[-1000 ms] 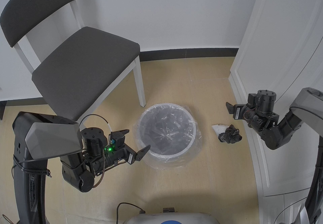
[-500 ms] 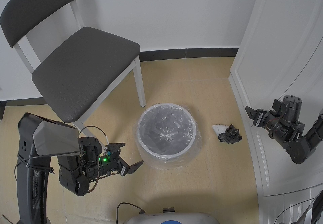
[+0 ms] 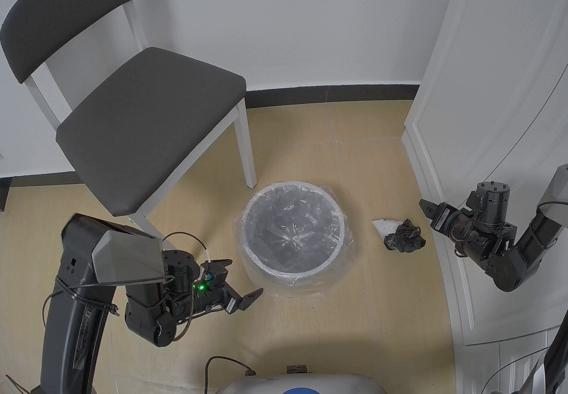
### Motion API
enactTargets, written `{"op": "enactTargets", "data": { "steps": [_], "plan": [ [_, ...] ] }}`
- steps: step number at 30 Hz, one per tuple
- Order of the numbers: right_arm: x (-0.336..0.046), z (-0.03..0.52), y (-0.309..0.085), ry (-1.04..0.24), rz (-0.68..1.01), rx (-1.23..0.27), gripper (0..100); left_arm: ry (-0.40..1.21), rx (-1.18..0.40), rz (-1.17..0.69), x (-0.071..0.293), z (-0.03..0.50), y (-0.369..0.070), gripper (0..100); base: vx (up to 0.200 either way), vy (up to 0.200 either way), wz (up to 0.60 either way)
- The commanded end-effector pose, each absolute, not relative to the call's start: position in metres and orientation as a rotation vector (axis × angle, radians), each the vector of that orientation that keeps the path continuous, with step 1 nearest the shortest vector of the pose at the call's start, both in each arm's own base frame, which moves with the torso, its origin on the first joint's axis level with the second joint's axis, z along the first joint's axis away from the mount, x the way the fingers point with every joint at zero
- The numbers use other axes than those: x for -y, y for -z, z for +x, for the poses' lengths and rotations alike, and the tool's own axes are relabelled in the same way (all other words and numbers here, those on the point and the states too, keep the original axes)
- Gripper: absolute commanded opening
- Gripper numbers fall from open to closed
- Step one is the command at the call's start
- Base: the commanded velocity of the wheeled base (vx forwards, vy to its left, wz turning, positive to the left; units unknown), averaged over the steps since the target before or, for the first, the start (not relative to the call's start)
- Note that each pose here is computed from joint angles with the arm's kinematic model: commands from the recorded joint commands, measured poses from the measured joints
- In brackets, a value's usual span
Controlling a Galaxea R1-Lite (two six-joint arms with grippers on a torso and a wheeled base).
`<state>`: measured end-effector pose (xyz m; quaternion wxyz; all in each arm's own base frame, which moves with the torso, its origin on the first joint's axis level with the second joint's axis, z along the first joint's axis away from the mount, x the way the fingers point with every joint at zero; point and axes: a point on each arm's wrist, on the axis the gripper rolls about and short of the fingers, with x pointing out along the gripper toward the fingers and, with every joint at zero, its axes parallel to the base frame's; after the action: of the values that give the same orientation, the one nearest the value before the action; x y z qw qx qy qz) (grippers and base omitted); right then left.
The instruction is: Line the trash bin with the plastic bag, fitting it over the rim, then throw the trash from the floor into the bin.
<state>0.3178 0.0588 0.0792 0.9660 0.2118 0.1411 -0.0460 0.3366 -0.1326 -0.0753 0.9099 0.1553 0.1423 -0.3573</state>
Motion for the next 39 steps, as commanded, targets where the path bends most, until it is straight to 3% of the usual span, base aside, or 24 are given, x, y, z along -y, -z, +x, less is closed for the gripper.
{"op": "enactTargets", "data": {
  "steps": [1, 8, 24, 25, 39],
  "plan": [
    [-0.051, 0.326, -0.075, 0.121, 0.437, -0.282, 100, 0.737, -0.265, 0.321, 0.145, 0.355, 0.086, 100, 0.0, 0.0, 0.0],
    [-0.046, 0.321, -0.093, 0.121, 0.447, -0.238, 100, 0.74, -0.331, 0.322, 0.151, 0.372, 0.085, 100, 0.0, 0.0, 0.0],
    [-0.05, 0.28, -0.148, 0.039, 0.423, -0.094, 100, 0.708, -0.291, 0.319, 0.161, 0.404, 0.08, 100, 0.0, 0.0, 0.0],
    [-0.05, 0.28, -0.148, 0.038, 0.423, -0.092, 100, 0.708, -0.291, 0.319, 0.161, 0.404, 0.08, 0, 0.0, 0.0, 0.0],
    [-0.051, 0.272, -0.155, 0.027, 0.403, -0.095, 100, 0.701, -0.278, 0.311, 0.16, 0.418, 0.078, 0, 0.0, 0.0, 0.0]
  ]
}}
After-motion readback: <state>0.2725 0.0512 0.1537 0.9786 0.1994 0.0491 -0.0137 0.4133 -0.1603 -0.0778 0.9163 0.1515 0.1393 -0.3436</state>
